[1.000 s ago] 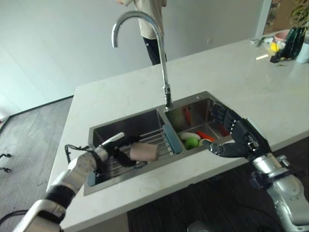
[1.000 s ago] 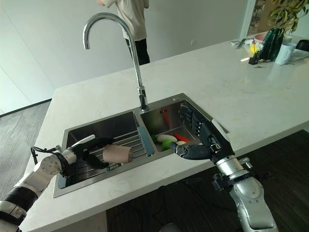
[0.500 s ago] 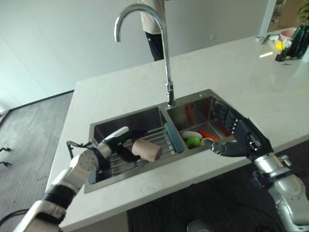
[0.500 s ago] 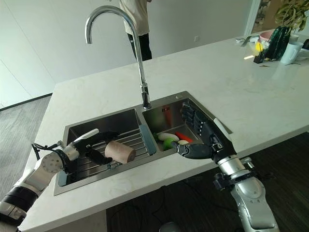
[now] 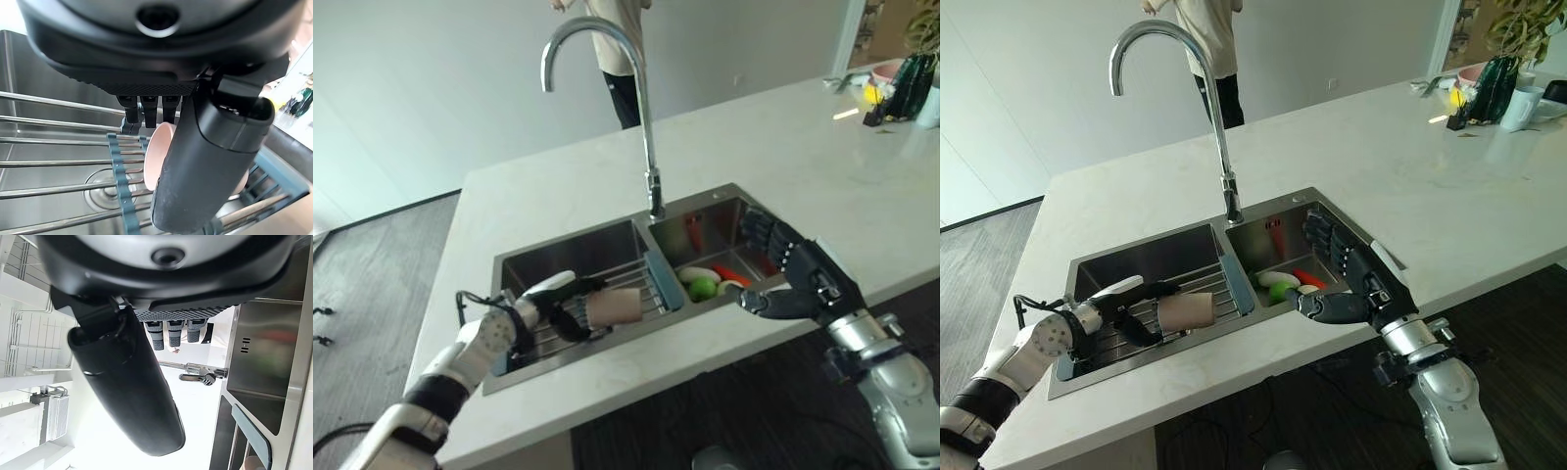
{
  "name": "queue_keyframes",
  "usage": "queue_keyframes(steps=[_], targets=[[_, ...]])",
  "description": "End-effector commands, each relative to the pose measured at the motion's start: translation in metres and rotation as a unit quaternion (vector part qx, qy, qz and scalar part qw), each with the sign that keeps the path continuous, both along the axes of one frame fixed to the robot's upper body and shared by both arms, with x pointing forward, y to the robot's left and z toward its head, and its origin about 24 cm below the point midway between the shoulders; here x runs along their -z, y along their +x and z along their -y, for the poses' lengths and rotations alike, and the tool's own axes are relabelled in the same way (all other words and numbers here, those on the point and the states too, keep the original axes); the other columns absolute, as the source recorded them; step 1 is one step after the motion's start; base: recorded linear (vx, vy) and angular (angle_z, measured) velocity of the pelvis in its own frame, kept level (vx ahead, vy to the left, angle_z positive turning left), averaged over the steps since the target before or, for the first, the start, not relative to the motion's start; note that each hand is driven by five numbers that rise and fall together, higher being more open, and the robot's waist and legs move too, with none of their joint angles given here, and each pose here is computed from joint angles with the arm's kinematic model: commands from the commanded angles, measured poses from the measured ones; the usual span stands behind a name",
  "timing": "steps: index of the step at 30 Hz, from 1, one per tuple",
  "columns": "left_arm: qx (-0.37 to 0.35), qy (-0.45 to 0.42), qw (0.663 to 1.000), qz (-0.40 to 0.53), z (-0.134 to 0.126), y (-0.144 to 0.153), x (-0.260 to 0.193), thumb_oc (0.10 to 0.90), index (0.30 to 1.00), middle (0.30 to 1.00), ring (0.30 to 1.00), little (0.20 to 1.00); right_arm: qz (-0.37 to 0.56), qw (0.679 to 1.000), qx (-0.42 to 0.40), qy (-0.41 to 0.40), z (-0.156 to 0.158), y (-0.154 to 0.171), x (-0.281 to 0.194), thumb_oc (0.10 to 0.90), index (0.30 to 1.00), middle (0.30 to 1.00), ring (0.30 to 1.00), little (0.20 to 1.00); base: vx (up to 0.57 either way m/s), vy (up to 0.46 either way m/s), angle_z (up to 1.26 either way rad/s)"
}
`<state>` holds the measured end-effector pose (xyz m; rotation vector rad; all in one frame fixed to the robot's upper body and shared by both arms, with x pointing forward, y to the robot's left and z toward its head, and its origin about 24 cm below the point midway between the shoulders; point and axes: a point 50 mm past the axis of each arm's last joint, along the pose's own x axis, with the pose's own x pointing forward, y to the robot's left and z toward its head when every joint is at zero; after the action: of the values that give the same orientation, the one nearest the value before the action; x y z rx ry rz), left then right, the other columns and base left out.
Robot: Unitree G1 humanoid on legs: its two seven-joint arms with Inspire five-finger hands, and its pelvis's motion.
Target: Place the dishes in the dishwasher.
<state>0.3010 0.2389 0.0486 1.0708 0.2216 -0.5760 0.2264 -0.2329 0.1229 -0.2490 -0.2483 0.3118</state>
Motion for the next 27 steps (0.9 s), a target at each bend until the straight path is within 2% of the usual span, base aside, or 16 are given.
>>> queue_keyframes(steps=[1, 7, 16, 27], targets=[[0.016, 0.025, 0.994, 0.103, -0.001, 0.026, -0.052, 0.8, 0.9, 0.9, 0.9, 0.9, 0.125, 0.992, -0.027, 0.002, -0.005, 0.007, -0.047, 0.8, 0.9, 0.9, 0.9, 0.9, 0.02, -0.01, -0.06], [0.012, 0.031, 0.995, 0.097, 0.004, 0.031, -0.045, 0.8, 0.9, 0.9, 0.9, 0.9, 0.121, 0.992, -0.035, 0.001, -0.007, 0.007, -0.047, 0.8, 0.9, 0.9, 0.9, 0.9, 0.01, -0.013, -0.07], [-0.012, -0.008, 0.994, 0.109, 0.013, 0.04, -0.049, 0.8, 0.9, 0.9, 0.9, 0.9, 0.115, 0.993, -0.04, 0.002, -0.007, 0.006, -0.045, 0.8, 0.9, 0.9, 0.9, 0.9, 0.0, -0.022, -0.05], [-0.027, -0.054, 0.995, 0.082, 0.024, 0.043, -0.036, 0.8, 0.9, 0.9, 0.9, 0.9, 0.106, 0.993, -0.045, 0.002, -0.01, 0.007, -0.043, 0.8, 0.9, 0.9, 0.9, 0.9, 0.0, -0.004, -0.01]])
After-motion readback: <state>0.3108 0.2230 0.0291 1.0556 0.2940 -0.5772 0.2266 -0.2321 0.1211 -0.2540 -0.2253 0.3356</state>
